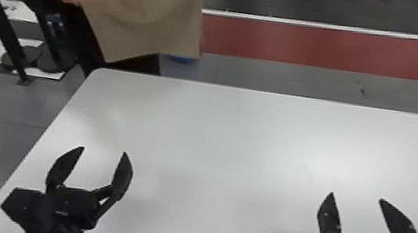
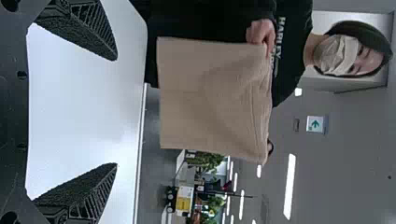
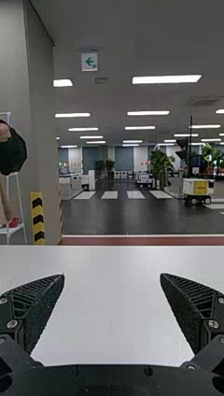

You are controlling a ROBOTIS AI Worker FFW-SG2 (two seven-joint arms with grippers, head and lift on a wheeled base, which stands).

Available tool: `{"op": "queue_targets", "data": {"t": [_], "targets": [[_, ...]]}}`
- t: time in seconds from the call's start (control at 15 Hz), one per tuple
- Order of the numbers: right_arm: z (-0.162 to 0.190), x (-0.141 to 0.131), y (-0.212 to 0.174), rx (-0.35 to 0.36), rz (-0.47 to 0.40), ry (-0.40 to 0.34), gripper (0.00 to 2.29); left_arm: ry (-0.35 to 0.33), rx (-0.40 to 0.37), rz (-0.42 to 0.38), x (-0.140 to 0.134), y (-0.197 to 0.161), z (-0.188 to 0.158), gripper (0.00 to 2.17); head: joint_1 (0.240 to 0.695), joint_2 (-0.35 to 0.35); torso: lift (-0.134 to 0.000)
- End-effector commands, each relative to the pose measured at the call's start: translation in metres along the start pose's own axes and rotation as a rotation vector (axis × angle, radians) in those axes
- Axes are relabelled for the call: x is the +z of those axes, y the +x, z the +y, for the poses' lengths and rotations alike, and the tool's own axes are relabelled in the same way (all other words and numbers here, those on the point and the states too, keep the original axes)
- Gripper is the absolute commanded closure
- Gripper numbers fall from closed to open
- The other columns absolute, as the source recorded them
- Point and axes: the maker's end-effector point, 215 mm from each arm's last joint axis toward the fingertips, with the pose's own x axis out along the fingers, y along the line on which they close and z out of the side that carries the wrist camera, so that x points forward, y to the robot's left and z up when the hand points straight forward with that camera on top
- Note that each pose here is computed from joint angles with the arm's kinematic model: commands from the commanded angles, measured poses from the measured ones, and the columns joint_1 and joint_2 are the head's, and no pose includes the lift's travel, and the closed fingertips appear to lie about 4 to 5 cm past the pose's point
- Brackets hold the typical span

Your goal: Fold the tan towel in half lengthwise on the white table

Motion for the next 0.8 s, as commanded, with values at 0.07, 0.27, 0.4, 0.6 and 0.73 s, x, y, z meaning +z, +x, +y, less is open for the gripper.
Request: {"op": "queue_targets", "data": {"t": [0.07, 0.27, 0.4, 0.6, 0.73], "targets": [[0.0000, -0.0001, 0.0000, 0.000, 0.000, 0.000, 0.13, 0.000, 0.002, -0.004, 0.0007, -0.0021, 0.0008, 0.06, 0.695, 0.084, -0.098], [0.0000, -0.0008, -0.0006, 0.000, 0.002, 0.000, 0.13, 0.001, 0.004, -0.006, 0.0012, -0.0027, 0.0017, 0.06, 0.695, 0.086, -0.098], [0.0001, 0.0001, -0.0004, 0.000, 0.000, 0.000, 0.13, 0.001, 0.004, -0.012, 0.0027, -0.0040, 0.0017, 0.06, 0.695, 0.086, -0.098], [0.0000, 0.0001, -0.0005, 0.001, 0.000, -0.001, 0.13, 0.002, 0.007, -0.012, 0.0026, -0.0053, 0.0033, 0.06, 0.695, 0.088, -0.098], [-0.0001, -0.0001, 0.0000, 0.001, 0.000, -0.001, 0.13, 0.003, 0.009, -0.022, 0.0055, -0.0053, 0.0042, 0.06, 0.695, 0.089, -0.098]]}}
